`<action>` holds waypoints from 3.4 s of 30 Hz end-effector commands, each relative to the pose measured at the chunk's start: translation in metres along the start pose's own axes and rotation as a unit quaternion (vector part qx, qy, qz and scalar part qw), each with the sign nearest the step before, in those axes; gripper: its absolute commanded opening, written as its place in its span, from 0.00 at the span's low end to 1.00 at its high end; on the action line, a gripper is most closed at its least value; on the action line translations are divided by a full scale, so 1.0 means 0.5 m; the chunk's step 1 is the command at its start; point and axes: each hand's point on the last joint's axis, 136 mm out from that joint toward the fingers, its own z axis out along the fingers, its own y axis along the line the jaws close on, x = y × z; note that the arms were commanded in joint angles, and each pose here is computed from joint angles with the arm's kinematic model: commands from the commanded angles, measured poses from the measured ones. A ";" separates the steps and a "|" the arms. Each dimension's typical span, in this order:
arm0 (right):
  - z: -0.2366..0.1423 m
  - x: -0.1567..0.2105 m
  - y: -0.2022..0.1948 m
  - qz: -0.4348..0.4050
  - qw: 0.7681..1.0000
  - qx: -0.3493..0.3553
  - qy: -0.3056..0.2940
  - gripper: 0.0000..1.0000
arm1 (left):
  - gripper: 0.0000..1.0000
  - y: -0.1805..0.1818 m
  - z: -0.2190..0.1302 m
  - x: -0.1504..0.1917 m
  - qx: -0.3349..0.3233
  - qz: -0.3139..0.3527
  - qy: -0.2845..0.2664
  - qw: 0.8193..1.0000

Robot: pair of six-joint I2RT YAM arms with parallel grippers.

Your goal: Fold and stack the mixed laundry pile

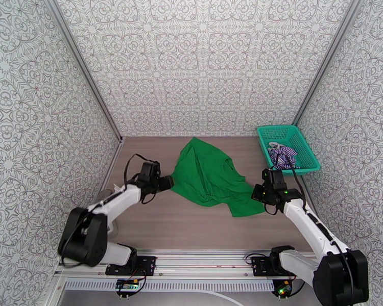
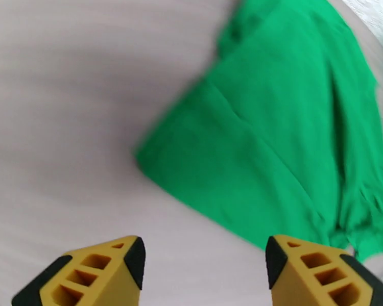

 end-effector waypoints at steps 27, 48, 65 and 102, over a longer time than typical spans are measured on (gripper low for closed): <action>0.088 0.164 -0.103 0.150 0.974 0.091 0.144 0.46 | 0.00 -0.033 0.021 -0.006 0.018 0.053 -0.022 0.998; -0.356 -0.233 0.064 0.064 0.974 -0.036 -0.213 0.00 | 0.00 -0.165 -0.461 -0.108 0.168 0.183 -0.305 0.919; -0.499 -0.452 0.194 -0.010 0.953 -0.082 -0.290 0.00 | 0.00 -0.184 -0.604 -0.329 0.116 0.185 -0.302 0.928; -0.147 -0.016 0.028 0.076 0.992 -0.079 -0.058 0.48 | 0.85 0.005 -0.357 0.017 0.112 0.054 -0.203 0.971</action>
